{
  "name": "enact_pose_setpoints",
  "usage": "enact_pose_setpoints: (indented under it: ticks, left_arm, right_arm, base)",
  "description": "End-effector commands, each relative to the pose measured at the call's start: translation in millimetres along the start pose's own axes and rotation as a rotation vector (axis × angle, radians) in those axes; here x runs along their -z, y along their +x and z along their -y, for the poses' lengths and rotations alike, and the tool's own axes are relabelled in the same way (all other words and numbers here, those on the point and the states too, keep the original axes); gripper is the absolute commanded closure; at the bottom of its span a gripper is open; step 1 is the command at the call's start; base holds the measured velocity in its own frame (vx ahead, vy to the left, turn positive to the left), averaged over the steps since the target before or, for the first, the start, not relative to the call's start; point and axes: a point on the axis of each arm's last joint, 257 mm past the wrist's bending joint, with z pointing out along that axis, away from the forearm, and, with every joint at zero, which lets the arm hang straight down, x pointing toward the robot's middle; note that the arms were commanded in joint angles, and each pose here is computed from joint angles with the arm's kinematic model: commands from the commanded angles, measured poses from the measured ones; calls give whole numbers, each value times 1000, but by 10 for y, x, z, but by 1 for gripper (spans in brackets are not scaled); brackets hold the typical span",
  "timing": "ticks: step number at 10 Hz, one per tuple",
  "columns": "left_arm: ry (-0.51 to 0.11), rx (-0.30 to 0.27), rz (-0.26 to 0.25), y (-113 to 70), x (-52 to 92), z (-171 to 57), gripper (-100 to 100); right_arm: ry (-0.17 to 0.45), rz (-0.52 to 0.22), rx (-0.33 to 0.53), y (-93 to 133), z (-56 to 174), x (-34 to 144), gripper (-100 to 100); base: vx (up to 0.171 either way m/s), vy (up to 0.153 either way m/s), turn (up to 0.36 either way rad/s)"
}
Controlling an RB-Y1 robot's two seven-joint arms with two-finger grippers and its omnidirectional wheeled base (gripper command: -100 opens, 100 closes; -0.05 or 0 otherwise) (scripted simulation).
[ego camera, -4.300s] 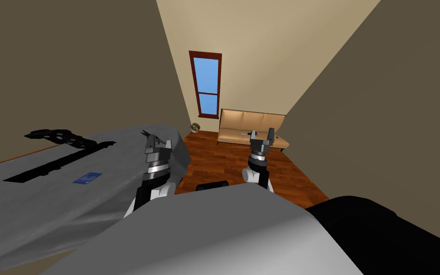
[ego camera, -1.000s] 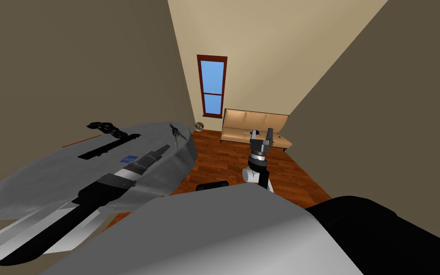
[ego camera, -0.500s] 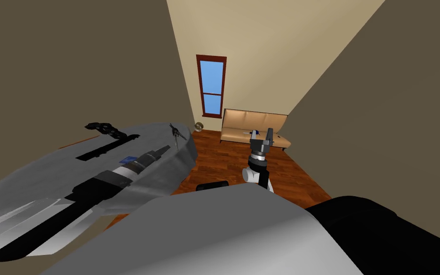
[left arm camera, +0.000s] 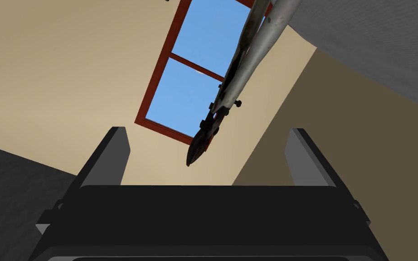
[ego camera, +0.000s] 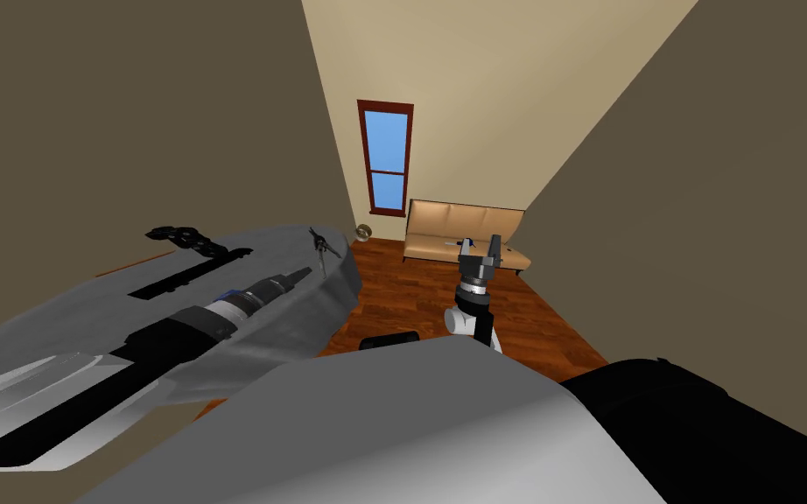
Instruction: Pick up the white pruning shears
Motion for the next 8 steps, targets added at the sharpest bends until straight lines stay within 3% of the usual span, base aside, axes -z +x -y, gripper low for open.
enact_pose_setpoints:
  ticks: [1, 8]
  left_arm:
    - [-40, -28, -20, -30, -6, -95, -100]
    - [-107, -129, -98, -88, -94, -209, -100]
  right_arm:
    - [0, 0, 0, 0, 0, 0, 0]
    - [0, 0, 0, 0, 0, 0, 0]
  base:
    - [29, 13, -70]
    - [28, 7, -41]
